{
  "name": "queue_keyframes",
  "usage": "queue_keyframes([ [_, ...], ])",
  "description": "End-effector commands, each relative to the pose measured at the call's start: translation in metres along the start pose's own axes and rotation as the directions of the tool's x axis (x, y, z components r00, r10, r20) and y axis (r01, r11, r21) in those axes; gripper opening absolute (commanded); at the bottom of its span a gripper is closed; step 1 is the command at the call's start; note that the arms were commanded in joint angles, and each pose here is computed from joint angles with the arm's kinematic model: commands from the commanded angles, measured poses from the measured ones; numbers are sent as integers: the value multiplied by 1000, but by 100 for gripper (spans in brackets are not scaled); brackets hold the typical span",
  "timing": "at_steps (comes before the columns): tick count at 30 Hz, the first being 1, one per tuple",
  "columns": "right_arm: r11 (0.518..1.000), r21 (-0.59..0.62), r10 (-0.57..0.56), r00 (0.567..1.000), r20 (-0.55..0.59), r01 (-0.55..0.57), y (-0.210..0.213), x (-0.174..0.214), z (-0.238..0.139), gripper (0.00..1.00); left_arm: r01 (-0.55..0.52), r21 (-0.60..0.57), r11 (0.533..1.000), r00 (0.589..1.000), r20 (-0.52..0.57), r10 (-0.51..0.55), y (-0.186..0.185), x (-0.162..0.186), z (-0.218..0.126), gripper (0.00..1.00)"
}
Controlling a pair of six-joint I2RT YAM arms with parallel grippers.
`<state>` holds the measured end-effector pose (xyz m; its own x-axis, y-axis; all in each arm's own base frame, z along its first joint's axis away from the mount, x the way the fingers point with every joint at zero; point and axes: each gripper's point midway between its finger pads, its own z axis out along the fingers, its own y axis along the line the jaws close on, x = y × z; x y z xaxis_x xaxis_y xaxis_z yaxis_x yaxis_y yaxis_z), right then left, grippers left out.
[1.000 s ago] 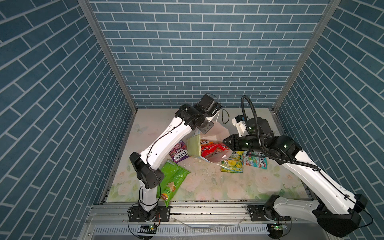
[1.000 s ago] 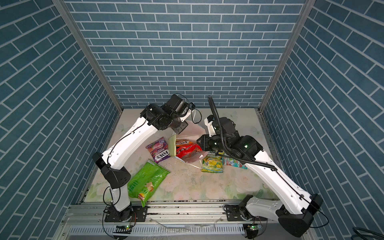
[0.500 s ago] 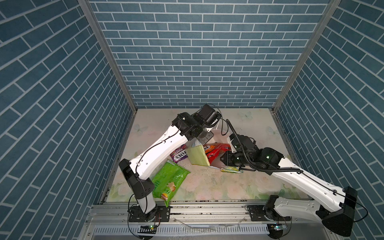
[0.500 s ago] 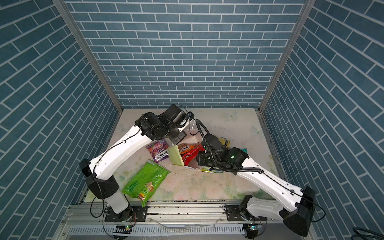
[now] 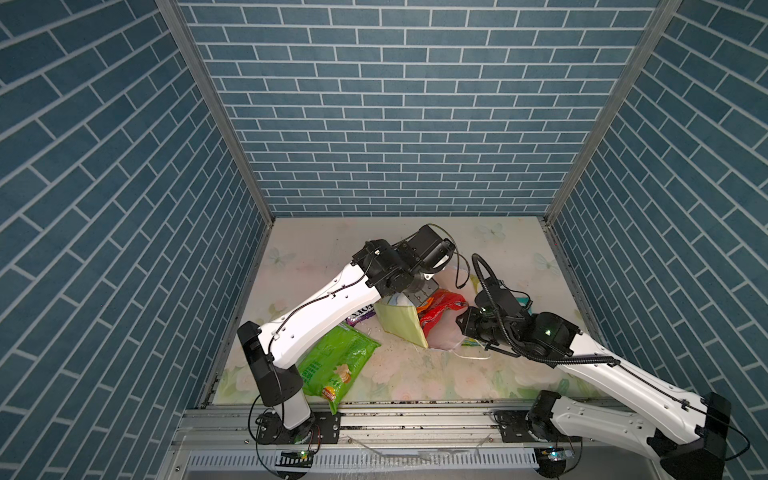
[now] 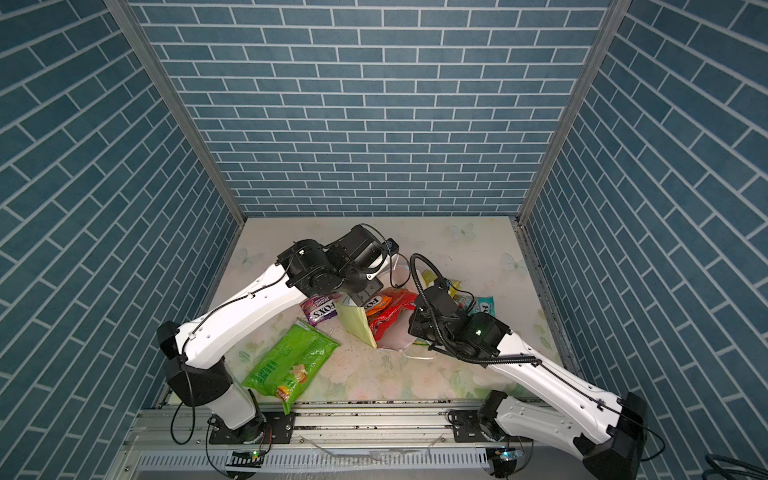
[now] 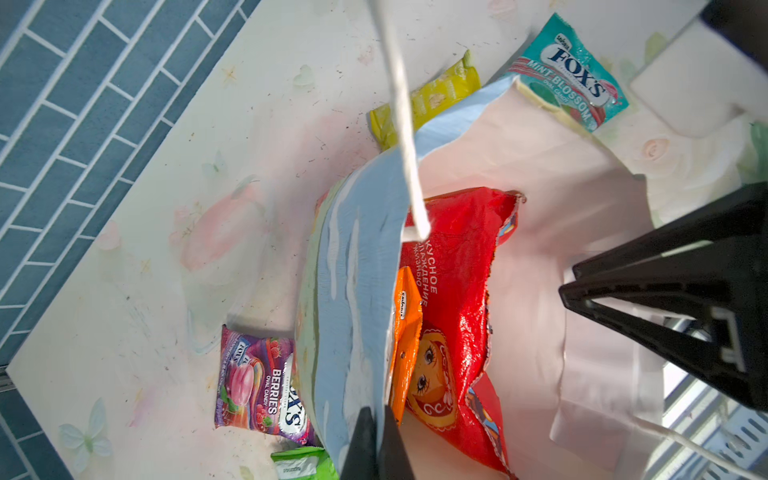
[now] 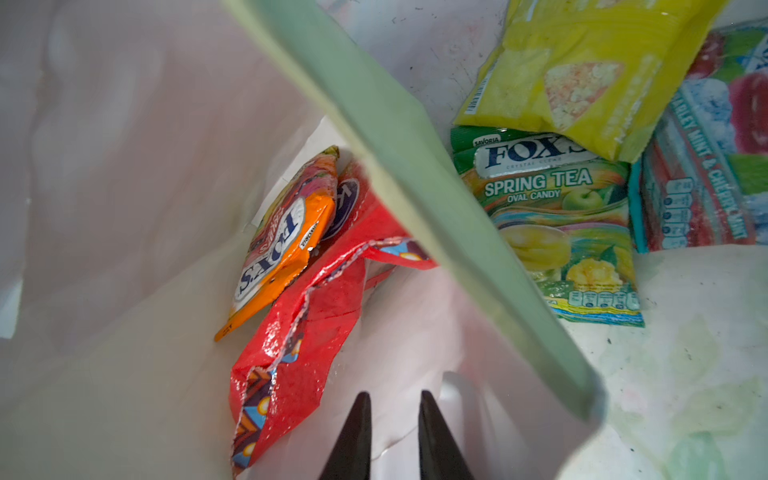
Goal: Take the snacks out of the paper bag
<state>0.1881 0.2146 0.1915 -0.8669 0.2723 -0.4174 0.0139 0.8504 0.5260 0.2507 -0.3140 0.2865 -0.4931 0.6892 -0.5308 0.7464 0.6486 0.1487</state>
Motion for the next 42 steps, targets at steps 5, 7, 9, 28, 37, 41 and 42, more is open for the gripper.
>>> queue_keyframes([
  [5, 997, -31, 69, 995, 78, -67, -1, -11, -9, 24, 19, 105, 994, 996, 88, -29, -35, -19, -6, 0],
  [7, 997, -43, 70, 994, 83, -67, 2, -12, -10, 25, 21, 118, 993, 997, 76, -30, -41, -17, -3, 0],
  [9, 996, -56, 71, 994, 86, -66, 4, -13, -8, 25, 25, 129, 991, 997, 68, -34, -44, -15, -1, 0],
  [28, 992, -58, 119, 985, 121, -113, 9, -18, 18, 32, 30, 140, 990, 999, 24, -33, -47, -6, 2, 0],
  [37, 992, -39, 120, 987, 103, -117, 11, -15, 33, 32, 57, 153, 987, 998, 21, -61, -43, 0, -2, 0],
  [41, 992, -27, 129, 988, 85, -127, 10, -12, 39, 32, 90, 173, 981, 995, 25, -96, -39, 2, -4, 0],
  [42, 991, -29, 131, 989, 74, -129, 11, -10, 40, 32, 102, 179, 979, 994, 27, -108, -37, 3, -4, 0],
])
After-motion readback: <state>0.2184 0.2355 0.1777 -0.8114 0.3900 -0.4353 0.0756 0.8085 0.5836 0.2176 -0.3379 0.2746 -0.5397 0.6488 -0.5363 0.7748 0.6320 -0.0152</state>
